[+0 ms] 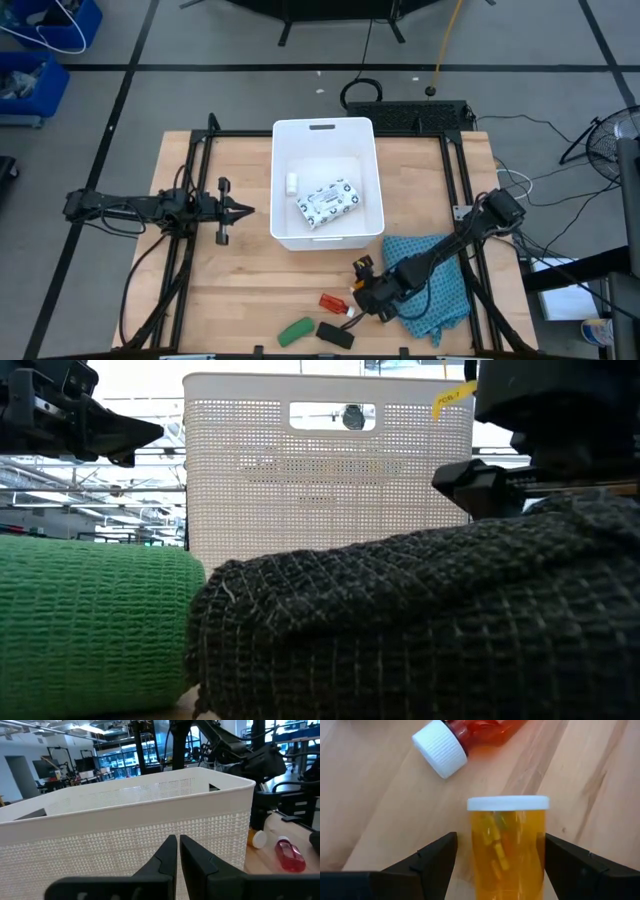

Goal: Pick & place medical supplies in basket/bin
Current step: Put the orange medicine bottle into the white bin

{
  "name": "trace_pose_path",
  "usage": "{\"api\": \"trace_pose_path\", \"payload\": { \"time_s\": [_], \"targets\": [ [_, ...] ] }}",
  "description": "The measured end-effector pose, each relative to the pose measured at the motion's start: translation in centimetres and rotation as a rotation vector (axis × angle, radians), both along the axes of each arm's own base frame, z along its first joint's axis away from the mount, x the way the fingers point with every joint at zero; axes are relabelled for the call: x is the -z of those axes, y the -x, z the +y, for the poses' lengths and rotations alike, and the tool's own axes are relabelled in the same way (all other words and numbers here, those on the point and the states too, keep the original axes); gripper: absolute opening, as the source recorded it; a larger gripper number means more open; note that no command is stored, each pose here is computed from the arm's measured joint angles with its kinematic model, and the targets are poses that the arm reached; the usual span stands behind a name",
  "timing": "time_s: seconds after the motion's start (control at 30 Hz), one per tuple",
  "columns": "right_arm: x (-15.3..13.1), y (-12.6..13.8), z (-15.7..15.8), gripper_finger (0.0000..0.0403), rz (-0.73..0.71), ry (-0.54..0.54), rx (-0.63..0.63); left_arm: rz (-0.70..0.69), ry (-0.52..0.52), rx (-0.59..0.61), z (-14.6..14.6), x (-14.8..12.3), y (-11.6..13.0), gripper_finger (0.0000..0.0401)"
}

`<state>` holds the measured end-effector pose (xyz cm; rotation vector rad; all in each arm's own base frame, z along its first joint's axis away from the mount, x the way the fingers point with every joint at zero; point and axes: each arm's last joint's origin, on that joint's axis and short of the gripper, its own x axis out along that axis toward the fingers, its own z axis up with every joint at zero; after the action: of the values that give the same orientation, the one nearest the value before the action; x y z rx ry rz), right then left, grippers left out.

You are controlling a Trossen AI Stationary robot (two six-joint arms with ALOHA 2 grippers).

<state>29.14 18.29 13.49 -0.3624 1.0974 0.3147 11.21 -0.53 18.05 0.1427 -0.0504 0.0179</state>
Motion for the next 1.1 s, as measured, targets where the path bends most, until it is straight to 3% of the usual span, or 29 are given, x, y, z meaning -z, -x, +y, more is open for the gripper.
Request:
{"api": "trace_pose_path", "payload": {
  "time_s": [0.2,0.4,0.63,0.8,1.1],
  "targets": [
    [-0.4,0.0,-0.4,0.0208,0.003,-0.026,0.014,0.000,0.003,0.004,0.0,0.0,0.0,0.0026],
    [-3.1,0.4,-0.7,0.0143,-0.063,-0.055,-0.002,0.001,0.002,0.005,0.0,0.0,0.0,0.0026],
    [-7.9,1.5,-1.4,0.0165,-0.200,-0.133,-0.007,0.009,0.002,0.005,0.0,0.1,0.0,0.0026],
    [-12.1,3.1,-2.5,0.0168,-0.336,-0.151,-0.088,0.023,0.001,0.005,0.0,0.2,0.0,0.0026],
    [-20.4,8.0,-6.8,0.0162,-0.654,-0.194,-0.157,0.023,0.001,0.005,0.0,0.2,0.0,0.0026]
  ]
}}
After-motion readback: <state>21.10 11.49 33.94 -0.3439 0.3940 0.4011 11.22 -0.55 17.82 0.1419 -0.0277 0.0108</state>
